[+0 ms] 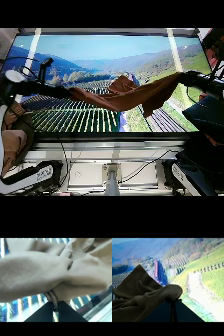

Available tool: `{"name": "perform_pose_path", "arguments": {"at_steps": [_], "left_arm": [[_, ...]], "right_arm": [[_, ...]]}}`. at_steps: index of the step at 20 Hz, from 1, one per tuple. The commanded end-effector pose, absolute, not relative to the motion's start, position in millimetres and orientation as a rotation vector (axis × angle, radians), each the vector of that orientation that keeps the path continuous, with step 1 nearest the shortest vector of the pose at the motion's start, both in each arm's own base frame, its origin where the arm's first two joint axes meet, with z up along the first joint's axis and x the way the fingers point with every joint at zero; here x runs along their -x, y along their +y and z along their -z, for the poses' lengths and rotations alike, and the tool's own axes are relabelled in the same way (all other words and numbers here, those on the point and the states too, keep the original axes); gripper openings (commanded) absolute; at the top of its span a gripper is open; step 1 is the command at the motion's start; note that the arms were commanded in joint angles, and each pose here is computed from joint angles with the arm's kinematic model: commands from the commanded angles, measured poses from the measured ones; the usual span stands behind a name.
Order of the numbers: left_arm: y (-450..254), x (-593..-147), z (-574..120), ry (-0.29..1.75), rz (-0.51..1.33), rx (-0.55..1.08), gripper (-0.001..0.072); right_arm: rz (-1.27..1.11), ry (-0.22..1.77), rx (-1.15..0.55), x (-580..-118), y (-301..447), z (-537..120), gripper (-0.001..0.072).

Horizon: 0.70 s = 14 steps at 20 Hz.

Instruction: Fold the clothes and pants, and hang the long-sleeved shirts on hangers.

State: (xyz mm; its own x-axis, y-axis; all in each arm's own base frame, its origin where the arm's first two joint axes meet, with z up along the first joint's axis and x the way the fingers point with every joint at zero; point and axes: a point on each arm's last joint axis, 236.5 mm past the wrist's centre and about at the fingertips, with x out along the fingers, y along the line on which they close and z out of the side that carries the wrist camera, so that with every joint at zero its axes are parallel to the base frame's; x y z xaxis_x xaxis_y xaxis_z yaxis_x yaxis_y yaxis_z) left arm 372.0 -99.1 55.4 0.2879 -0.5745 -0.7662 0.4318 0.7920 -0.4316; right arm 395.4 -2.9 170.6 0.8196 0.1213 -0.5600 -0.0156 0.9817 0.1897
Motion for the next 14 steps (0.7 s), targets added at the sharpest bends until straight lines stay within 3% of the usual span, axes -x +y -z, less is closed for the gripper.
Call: {"name": "perform_pose_path", "arguments": {"at_steps": [1,14], "left_arm": [[-89,-367,-133,0.887,0.638,0.066,0.0026],[-63,-340,-304,0.293,0.395,-0.071,0.0027]], "right_arm": [[-0.03,0.516,-0.136,-402,-16,-212,0.0013],[0.02,0.504,-0.02,-385,-31,-264,0.0014]]}}
